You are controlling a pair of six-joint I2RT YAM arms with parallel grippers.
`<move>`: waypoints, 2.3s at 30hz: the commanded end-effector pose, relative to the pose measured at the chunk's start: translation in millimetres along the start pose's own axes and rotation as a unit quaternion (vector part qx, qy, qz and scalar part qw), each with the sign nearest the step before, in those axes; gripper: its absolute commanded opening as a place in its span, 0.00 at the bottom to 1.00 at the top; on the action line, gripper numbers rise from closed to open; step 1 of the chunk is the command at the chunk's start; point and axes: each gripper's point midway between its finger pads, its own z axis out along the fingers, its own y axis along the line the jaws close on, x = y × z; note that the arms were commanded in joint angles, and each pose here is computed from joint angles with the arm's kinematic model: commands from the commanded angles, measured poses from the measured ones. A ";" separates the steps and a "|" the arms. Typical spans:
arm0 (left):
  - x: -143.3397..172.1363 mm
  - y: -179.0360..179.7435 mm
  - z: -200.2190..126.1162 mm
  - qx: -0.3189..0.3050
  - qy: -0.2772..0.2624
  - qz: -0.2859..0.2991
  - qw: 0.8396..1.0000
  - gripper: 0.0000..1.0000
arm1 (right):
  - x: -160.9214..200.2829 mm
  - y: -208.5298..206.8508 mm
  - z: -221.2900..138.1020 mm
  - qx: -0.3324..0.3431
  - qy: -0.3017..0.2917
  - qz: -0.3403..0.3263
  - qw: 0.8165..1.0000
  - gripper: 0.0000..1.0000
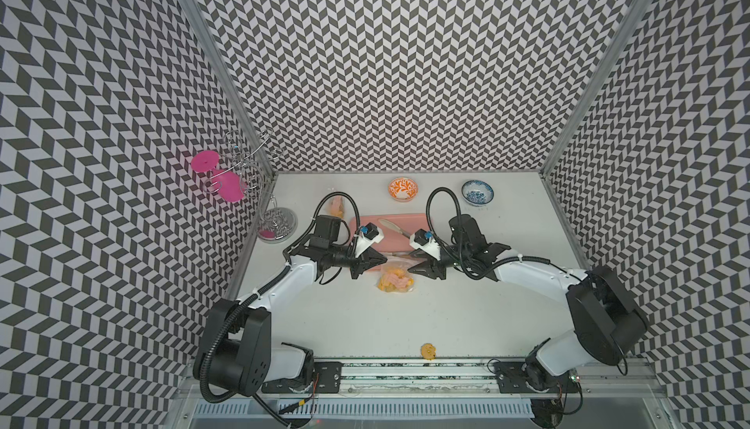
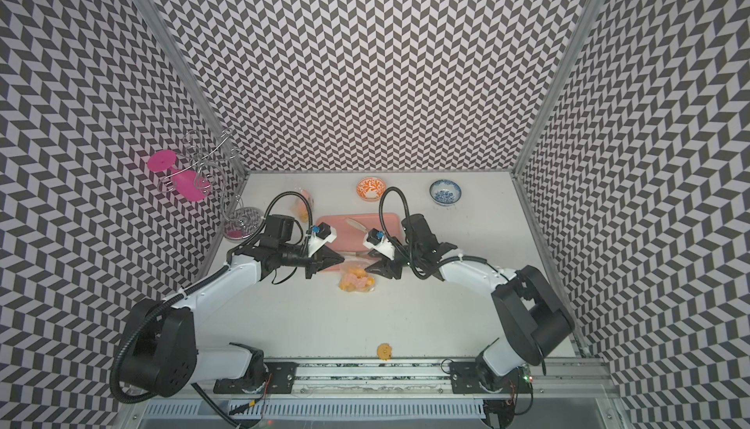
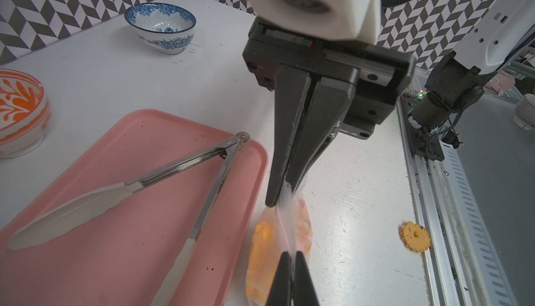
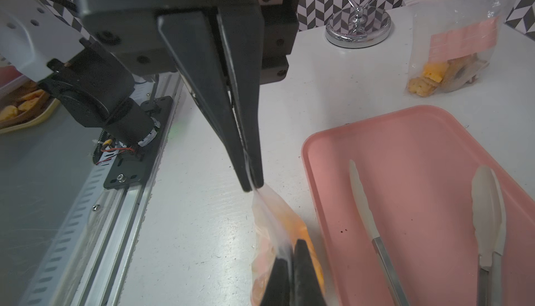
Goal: Put the cookies into a resealable bag to prevent moisture
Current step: Close the ziploc bag at the center of the board.
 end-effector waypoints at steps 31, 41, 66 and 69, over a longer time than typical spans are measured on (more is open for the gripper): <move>-11.1 -10.7 -7.8 0.014 -0.007 0.021 1.000 0.00 | -23.0 -15.6 14.0 0.000 -0.017 0.011 1.000 0.00; -17.8 -14.3 -13.1 0.013 -0.020 0.026 0.999 0.00 | 1.7 -29.7 4.8 0.053 0.026 0.003 0.998 0.14; -14.8 -9.5 -13.9 0.004 -0.015 0.022 1.000 0.00 | 30.6 -42.9 -21.1 0.080 0.051 0.036 0.995 0.17; -12.8 -6.6 -14.7 -0.003 -0.012 0.019 1.000 0.00 | 27.8 -46.4 -22.9 0.078 0.045 0.044 0.995 0.02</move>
